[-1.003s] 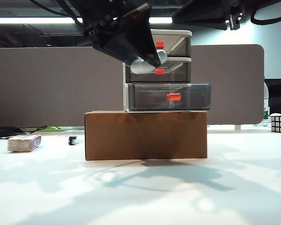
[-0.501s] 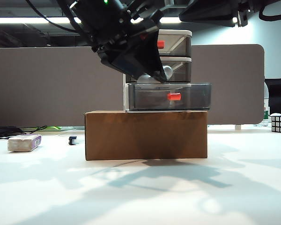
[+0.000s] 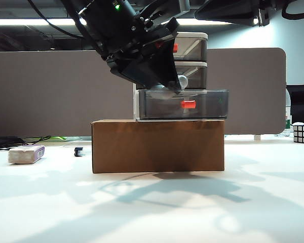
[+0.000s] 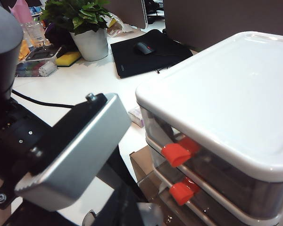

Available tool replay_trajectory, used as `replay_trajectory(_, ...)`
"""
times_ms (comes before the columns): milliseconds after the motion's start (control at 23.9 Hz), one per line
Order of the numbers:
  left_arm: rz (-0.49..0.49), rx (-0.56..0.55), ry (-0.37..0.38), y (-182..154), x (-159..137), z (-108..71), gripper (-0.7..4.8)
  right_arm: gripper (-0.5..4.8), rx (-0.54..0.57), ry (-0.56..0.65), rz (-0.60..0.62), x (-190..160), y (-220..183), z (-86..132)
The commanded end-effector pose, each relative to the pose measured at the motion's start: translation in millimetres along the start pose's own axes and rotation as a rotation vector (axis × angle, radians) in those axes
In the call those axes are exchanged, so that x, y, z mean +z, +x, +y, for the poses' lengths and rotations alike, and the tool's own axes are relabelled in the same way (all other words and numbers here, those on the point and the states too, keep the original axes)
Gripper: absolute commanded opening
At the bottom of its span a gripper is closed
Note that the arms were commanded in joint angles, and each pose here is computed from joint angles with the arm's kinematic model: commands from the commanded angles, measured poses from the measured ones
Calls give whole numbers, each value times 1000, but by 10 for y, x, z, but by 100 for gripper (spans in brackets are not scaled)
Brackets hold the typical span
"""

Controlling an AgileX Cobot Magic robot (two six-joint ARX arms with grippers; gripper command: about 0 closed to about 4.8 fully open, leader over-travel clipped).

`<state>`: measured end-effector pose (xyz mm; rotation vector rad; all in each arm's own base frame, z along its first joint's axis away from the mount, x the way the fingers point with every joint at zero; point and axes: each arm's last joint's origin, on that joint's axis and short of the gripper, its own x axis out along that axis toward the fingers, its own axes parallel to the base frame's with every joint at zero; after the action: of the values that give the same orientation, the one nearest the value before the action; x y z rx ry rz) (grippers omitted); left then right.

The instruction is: Open the third layer of the drawer on the table, pick up the earphone case on the table and put it in, and finally close the drawer.

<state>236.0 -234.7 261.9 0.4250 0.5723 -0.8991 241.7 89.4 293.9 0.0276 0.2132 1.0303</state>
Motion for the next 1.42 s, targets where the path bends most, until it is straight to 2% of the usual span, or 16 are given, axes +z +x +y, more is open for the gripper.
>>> replay_trajectory(42,-28,-1,4,-21,46,2,242,-5,4,-18,-16,40,-9,11)
replay_trajectory(251,-28,-1,5,-21,47,2,252,-5,4,-18,-15,40,-9,11)
replay_trajectory(376,-28,0,5,-21,47,3,319,-5,4,-18,-15,40,-9,11)
replay_trajectory(460,-28,3,5,-24,48,4,328,-5,4,-18,-15,40,-9,11)
replay_trajectory(501,-28,4,3,-77,61,2,319,-5,4,-18,-16,41,-9,11)
replay_trajectory(585,-14,0,2,-181,82,-6,249,-5,3,-21,-19,45,-9,10)
replay_trajectory(627,-3,-4,2,-270,93,-15,187,-5,3,-24,-22,50,-9,10)
replay_trajectory(669,9,-22,0,-453,98,-36,95,-6,2,-30,-29,58,-9,10)
replay_trajectory(710,16,-83,-4,-613,81,-70,17,-5,-2,-39,-39,74,-9,9)
replay_trajectory(752,16,-127,-6,-679,71,-90,-9,-5,-7,-41,-41,88,-10,8)
replay_trajectory(794,14,-251,-12,-780,45,-139,-6,-5,-24,-49,-50,128,-11,4)
replay_trajectory(877,25,-329,-22,-795,-2,-170,-6,-5,-37,-60,-62,187,-14,0)
replay_trajectory(1045,50,-335,-33,-640,-121,-183,-6,-5,-70,-83,-89,328,-14,-14)
replay_trajectory(1170,58,-334,-78,-459,-203,-183,-6,-5,-74,-94,-102,420,2,-33)
replay_trajectory(1421,42,-327,-76,-200,-241,-164,-6,-5,-78,-94,-102,481,60,-90)
